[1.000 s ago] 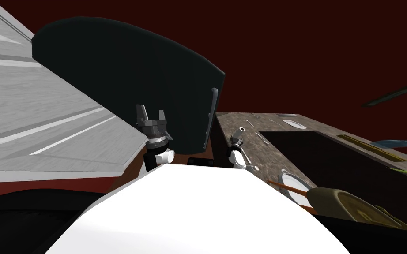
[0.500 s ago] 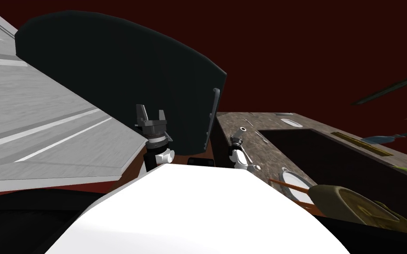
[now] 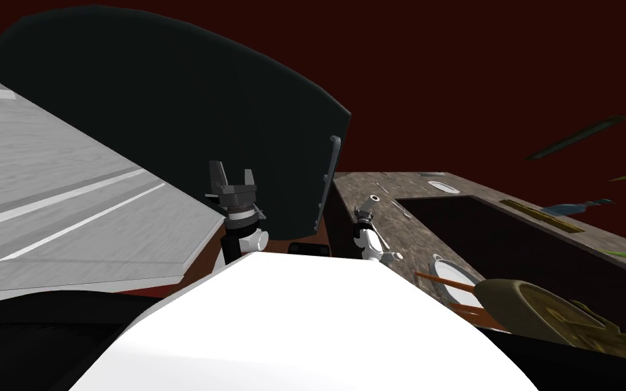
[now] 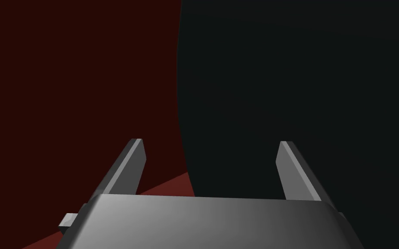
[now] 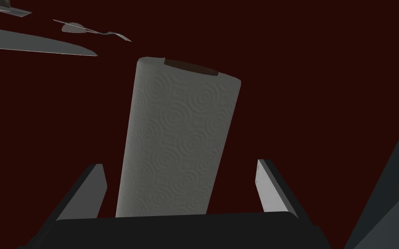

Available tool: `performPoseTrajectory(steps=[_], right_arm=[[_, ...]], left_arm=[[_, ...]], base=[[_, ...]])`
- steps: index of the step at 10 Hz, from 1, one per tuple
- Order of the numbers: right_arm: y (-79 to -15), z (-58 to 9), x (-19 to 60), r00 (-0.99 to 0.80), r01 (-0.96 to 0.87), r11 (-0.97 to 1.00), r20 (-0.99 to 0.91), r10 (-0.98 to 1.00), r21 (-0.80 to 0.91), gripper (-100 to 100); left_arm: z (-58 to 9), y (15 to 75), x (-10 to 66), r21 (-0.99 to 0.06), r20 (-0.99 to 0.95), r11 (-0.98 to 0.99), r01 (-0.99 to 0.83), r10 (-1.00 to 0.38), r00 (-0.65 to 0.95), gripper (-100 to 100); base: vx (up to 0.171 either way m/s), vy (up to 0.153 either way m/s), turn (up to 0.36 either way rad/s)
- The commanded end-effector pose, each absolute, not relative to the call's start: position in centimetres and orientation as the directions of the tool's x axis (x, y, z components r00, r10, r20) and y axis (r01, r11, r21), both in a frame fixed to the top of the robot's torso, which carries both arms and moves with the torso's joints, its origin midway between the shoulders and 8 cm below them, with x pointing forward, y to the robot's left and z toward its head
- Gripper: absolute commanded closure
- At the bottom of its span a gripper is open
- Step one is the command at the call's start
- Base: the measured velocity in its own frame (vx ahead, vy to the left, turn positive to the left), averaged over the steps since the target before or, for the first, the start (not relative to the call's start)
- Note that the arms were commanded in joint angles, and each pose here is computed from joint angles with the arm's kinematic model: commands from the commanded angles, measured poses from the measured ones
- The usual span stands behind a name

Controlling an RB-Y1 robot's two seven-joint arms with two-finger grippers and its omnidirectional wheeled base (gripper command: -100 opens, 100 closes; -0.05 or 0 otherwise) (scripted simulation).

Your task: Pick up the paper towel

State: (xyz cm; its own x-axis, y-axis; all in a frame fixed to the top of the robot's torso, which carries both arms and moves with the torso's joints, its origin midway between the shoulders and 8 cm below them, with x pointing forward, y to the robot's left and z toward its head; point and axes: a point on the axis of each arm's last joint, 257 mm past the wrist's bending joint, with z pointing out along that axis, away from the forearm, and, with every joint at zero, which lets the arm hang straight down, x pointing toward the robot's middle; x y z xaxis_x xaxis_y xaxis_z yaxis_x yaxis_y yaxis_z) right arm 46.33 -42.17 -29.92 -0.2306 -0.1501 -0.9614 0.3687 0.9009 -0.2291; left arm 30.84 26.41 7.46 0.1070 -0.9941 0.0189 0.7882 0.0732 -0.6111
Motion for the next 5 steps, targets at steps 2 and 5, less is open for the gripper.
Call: performPoseTrajectory(steps=[2,5], right_arm=[[-43.0,-29.7,47.4,-0.218,0.349,0.913,-0.966,-0.139,-0.21,-100],[-43.5,-29.1,48.6,-0.196,0.322,0.923,-0.969,-0.151,-0.21,-100]], left_arm=[[7.5,26.4,30.8,-0.611,0.019,0.073,0.788,-0.994,0.107,0],[7.5,26.4,30.8,-0.611,0.019,0.073,0.788,-0.994,0.107,0]], base=[[0.02,0.074,-0.169],[0.009,0.068,-0.099]])
